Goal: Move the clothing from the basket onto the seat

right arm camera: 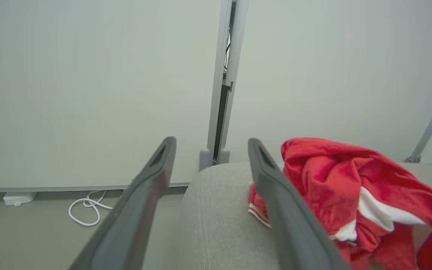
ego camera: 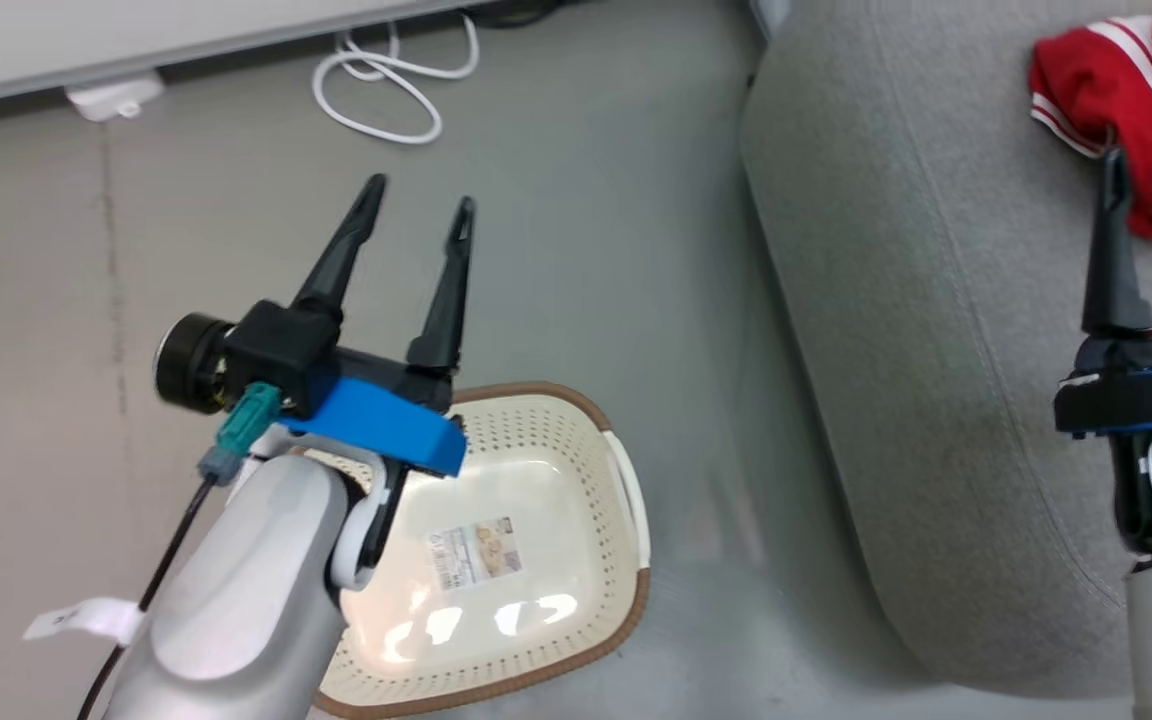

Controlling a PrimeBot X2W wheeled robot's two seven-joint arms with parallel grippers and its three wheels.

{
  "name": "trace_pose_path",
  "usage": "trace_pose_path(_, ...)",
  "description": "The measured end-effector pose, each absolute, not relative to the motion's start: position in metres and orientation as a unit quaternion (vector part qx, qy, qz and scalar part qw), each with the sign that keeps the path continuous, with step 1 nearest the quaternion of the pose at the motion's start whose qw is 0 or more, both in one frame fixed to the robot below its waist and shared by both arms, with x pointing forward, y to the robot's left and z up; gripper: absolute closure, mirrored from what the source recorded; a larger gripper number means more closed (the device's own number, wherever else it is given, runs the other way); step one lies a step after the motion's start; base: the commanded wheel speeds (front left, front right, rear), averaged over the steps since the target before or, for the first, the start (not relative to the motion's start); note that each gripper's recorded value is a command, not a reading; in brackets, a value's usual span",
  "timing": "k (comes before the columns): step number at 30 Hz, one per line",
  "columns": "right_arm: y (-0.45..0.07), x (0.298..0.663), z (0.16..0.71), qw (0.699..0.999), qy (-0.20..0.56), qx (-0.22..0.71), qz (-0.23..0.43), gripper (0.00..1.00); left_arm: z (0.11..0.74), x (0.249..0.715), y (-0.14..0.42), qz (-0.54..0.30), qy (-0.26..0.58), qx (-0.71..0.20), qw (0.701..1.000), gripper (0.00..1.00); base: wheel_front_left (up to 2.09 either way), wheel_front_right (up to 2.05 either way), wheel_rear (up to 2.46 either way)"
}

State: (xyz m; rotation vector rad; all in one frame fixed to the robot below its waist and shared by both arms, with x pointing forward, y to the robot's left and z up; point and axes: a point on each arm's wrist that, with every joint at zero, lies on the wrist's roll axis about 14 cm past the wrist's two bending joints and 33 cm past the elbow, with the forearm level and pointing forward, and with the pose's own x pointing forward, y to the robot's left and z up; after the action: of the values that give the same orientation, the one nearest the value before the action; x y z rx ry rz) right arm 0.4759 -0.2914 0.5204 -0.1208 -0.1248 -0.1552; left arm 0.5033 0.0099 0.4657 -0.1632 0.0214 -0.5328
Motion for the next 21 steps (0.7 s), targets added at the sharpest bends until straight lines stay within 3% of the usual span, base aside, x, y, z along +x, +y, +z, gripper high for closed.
trace_pose_path(11,-0.208,0.475,0.539,0.995,-0.097,-0.017,0.022,0.0,0.497,0.473,0.12,-0.107,-0.023,-0.064,0.992,0.0,0.0,0.0,0.0)
trace_pose_path(21,-0.176,0.442,0.54,0.994,-0.093,-0.002,0.054,0.0,0.508,0.43,0.163,-0.046,-0.035,-0.057,0.997,0.0,0.0,0.0,0.0)
